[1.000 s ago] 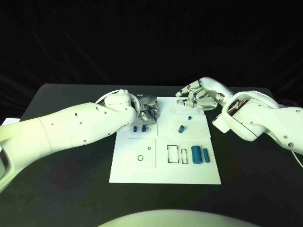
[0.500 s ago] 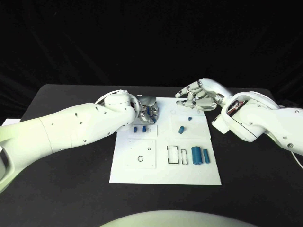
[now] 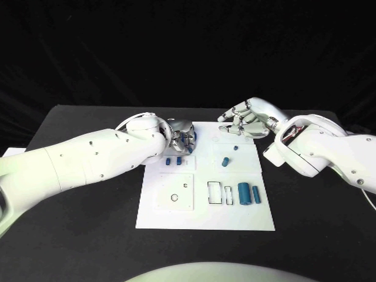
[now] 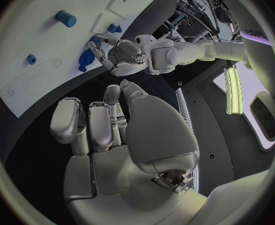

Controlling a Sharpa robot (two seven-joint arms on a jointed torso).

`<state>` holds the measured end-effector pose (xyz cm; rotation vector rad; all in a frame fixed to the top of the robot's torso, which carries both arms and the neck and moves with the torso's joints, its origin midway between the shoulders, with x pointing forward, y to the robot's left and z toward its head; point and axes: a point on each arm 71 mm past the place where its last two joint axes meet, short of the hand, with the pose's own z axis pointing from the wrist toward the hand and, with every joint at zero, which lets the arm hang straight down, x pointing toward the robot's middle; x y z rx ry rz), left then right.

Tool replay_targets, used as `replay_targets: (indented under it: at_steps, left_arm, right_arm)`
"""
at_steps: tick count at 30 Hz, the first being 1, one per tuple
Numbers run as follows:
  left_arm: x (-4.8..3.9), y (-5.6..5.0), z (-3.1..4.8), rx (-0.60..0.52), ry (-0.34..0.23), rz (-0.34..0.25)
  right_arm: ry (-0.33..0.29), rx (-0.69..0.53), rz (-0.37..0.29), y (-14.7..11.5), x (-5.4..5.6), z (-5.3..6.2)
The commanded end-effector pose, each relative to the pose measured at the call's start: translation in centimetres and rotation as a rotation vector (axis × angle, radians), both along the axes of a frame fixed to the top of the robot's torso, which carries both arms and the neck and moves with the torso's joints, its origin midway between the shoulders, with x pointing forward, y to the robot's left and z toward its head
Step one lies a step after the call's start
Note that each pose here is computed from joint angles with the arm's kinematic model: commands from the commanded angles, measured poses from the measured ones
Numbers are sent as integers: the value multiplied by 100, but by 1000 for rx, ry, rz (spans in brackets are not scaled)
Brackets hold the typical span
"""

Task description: Assemble the parts on the task board

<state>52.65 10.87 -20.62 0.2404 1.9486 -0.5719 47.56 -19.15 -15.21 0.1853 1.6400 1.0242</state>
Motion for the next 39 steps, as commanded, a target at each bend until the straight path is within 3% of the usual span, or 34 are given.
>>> replay_targets:
  at_steps: [1,14,30,39]
  left_arm:
    - [-19,9,48,-61,-7,7]
    - [-41,198,167,-126,2,53]
    - [-58,480,137,-107,81,72]
    - [-52,559,129,-99,93,82]
  right_arm:
    - [2,-8,13,14,-5,-7]
    - [5,-10,11,6,7,-15]
    - [7,-11,7,-10,9,-18]
    - [6,-11,4,-22,11,-17]
